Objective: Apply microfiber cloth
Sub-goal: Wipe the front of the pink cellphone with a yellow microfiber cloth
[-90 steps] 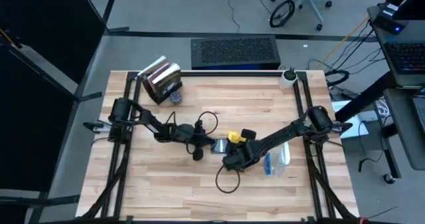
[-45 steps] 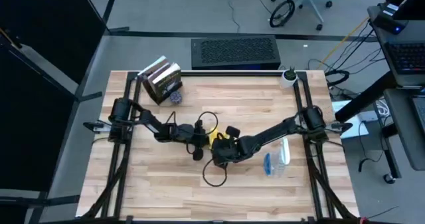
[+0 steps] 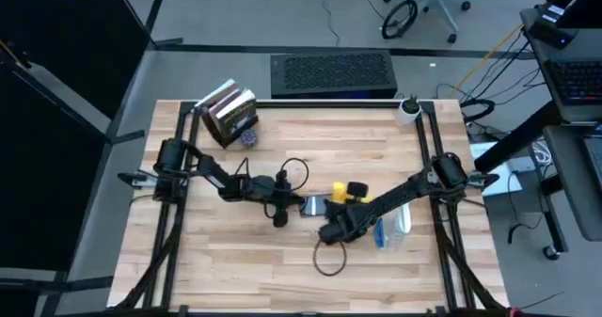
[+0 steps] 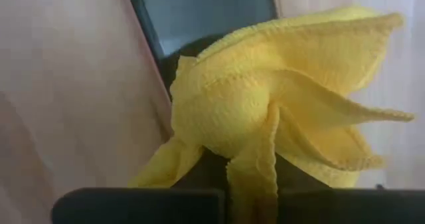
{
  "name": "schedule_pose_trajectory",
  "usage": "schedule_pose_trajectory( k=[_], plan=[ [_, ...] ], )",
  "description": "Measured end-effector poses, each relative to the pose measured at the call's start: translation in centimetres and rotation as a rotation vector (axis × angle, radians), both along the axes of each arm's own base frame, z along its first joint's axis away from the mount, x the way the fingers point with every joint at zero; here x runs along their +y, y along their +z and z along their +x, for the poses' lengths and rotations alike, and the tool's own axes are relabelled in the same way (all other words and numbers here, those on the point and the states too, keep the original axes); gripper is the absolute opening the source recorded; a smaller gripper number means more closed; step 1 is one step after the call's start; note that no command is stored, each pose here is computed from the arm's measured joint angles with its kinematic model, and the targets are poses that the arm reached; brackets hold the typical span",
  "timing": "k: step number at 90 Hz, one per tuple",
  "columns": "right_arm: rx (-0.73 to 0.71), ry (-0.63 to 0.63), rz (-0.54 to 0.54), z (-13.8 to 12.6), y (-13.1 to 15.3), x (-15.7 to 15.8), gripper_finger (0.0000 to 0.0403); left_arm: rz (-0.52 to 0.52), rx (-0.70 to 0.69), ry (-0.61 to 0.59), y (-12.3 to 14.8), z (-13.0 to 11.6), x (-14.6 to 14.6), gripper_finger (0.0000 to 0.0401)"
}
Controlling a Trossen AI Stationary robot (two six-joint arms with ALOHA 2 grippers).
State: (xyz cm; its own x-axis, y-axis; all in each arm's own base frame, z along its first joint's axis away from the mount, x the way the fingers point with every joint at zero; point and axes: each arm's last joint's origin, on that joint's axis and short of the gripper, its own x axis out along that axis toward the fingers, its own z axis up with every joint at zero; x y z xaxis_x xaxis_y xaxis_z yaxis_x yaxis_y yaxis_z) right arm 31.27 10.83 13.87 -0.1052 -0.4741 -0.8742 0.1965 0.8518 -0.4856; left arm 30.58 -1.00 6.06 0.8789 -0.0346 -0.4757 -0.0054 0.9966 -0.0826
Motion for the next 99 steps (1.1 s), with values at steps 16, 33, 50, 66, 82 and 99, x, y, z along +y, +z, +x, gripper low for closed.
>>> schedule_pose_trajectory(
  k=[16, 33, 50, 66, 82, 99],
  plan=[
    [-0.132, -0.016, -0.009, 1.3, 1.5, -0.3, 0.0009, -0.001, 0.000, 0.000, 0.0, 0.0, 0.0, 0.0000],
    [-0.426, 0.078, -0.069, 5.1, 3.5, -1.0, 0.0009, -0.001, 0.000, 0.001, 0.0, 0.0, 0.0, 0.0000],
    [-0.474, 0.100, 0.036, 7.1, 2.3, -2.3, 0.0009, -0.001, -0.001, 0.001, 0.0, 0.0, 0.0, 0.0000],
    [-0.368, 0.084, 0.022, 5.5, 2.5, -1.6, 0.0009, -0.007, -0.021, -0.002, 0.4, 0.0, -0.2, 0.0000],
    [-0.415, 0.041, -0.001, 3.3, 5.6, -0.1, 0.0009, -0.006, -0.052, -0.012, 2.6, -0.2, -0.7, 0.0000],
    [-0.352, -0.011, -0.074, 1.7, 5.2, -0.1, 0.0009, 0.061, -0.105, 0.037, 6.2, -0.5, -0.4, 0.0000]
  ],
)
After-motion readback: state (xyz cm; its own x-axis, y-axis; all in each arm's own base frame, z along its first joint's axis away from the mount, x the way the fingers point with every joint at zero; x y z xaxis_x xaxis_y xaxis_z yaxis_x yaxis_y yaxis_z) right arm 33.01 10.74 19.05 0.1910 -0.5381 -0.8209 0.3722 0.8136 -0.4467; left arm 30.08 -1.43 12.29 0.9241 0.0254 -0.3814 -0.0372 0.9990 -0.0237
